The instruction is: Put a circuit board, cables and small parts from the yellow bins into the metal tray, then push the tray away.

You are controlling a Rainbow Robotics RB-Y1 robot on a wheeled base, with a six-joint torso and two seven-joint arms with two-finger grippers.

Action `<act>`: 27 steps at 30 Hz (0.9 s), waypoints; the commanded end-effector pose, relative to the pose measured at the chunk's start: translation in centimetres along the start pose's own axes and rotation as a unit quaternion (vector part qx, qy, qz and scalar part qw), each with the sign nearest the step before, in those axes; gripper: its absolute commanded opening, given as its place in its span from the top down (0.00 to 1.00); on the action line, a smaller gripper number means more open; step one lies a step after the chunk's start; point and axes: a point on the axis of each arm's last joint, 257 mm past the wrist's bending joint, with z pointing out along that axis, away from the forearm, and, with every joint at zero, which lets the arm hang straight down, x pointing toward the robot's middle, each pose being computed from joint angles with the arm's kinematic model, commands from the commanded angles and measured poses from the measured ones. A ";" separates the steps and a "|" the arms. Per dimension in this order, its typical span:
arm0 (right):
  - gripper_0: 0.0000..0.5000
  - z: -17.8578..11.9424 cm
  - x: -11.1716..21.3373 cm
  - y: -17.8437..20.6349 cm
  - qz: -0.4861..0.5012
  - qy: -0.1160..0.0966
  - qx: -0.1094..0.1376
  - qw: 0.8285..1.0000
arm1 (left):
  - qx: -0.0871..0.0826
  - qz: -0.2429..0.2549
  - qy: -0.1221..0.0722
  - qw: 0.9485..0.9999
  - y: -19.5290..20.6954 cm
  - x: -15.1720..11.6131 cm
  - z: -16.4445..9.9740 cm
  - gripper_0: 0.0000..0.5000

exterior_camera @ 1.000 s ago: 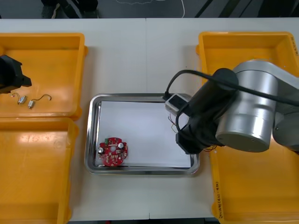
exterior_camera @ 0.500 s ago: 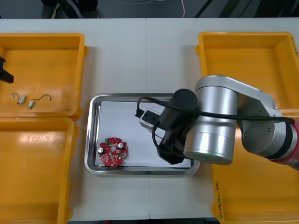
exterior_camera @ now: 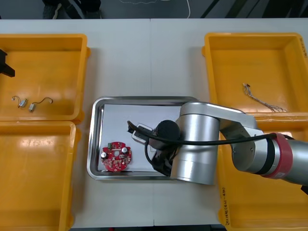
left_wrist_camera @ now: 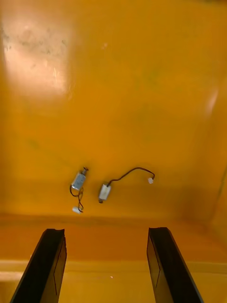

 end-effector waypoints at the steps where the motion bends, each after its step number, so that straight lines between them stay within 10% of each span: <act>1: 1.00 0.1 -1.5 0.8 -0.071 -0.016 0.014 0.997 | -0.034 0.076 -0.041 0.996 2.1 -3.8 -2.3 0.00; 22: 1.00 2.0 -2.0 0.4 -0.087 -0.019 0.019 0.996 | -0.062 0.111 -0.027 0.992 5.3 -3.2 3.7 0.00; 27: 0.47 1.9 -2.2 0.1 -0.087 -0.019 0.023 0.996 | -0.066 0.111 -0.013 0.992 5.7 -2.2 5.0 0.01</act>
